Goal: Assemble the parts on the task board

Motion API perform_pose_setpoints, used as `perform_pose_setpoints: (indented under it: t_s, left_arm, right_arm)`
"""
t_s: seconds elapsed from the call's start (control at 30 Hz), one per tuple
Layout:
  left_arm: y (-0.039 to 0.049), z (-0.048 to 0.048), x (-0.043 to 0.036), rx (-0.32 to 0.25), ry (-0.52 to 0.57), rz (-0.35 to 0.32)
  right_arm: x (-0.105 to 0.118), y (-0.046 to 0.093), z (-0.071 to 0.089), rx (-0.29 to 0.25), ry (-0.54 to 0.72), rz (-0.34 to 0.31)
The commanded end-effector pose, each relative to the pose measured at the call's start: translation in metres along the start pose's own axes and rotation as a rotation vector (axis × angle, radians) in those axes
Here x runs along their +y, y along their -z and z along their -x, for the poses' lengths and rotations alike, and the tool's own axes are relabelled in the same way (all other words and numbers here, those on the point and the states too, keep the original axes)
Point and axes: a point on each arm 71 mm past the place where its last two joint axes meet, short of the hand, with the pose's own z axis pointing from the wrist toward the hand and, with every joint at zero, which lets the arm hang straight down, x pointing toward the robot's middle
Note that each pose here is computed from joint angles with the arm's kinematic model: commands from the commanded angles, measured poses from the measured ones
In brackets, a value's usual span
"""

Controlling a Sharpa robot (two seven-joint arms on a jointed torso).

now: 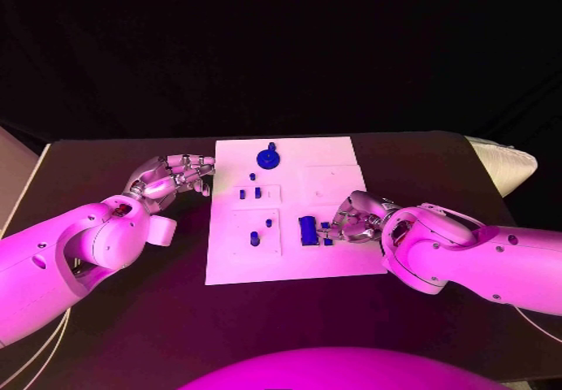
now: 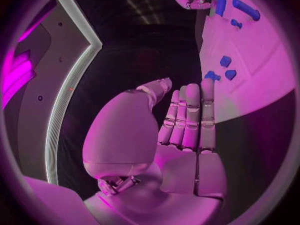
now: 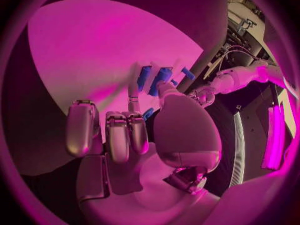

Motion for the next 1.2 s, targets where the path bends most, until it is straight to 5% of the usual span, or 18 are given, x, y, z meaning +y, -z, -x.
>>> perform_pose_setpoints:
  t_s: [0.03,1.2]
  left_arm:
    - [-0.0002,-0.0021,-0.0008,0.018,0.007,-0.006]
    - [-0.0004,-0.0014,-0.0002,0.014,0.006,-0.006]
  right_arm:
    - [0.001,0.002,0.000,0.001,0.018,0.020]
    - [-0.016,0.011,0.009,-0.002,0.029,0.019]
